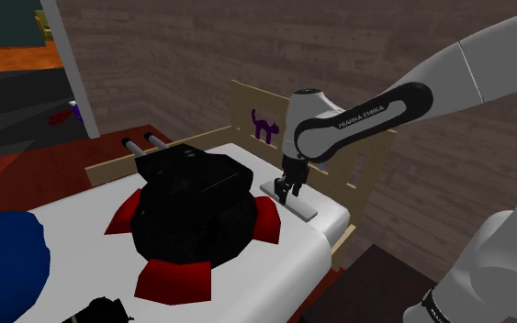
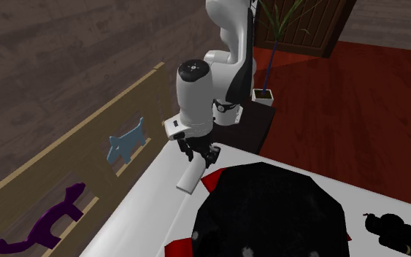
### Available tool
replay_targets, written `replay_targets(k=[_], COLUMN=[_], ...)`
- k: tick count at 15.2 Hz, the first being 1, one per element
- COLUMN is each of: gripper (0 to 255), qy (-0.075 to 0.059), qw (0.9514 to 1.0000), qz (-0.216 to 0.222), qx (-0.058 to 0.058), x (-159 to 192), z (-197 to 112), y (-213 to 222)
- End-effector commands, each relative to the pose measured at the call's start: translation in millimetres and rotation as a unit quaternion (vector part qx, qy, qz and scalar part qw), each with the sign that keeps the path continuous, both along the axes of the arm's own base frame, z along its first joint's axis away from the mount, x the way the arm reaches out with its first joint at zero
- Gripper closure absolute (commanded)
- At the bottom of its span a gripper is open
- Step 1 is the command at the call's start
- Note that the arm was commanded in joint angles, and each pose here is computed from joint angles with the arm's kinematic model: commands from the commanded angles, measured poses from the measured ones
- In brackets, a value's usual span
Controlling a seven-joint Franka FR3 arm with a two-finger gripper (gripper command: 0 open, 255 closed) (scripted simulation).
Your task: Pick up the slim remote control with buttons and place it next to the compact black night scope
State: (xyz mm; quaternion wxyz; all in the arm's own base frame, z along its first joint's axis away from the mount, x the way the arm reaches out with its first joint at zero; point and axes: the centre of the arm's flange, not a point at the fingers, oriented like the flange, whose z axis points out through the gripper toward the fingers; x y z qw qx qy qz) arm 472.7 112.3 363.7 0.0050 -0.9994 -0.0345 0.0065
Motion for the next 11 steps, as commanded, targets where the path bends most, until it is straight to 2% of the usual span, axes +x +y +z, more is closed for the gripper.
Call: replay_targets(k=[1, 11], gripper=[255, 255], qy=[0.000, 0.000], qw=[1.0000, 1.0000], qz=[0.000, 0.000], qx=[0.000, 0.000], x=[-0.1, -0.1], z=[10.9, 63.7], y=[-0.9, -0.9])
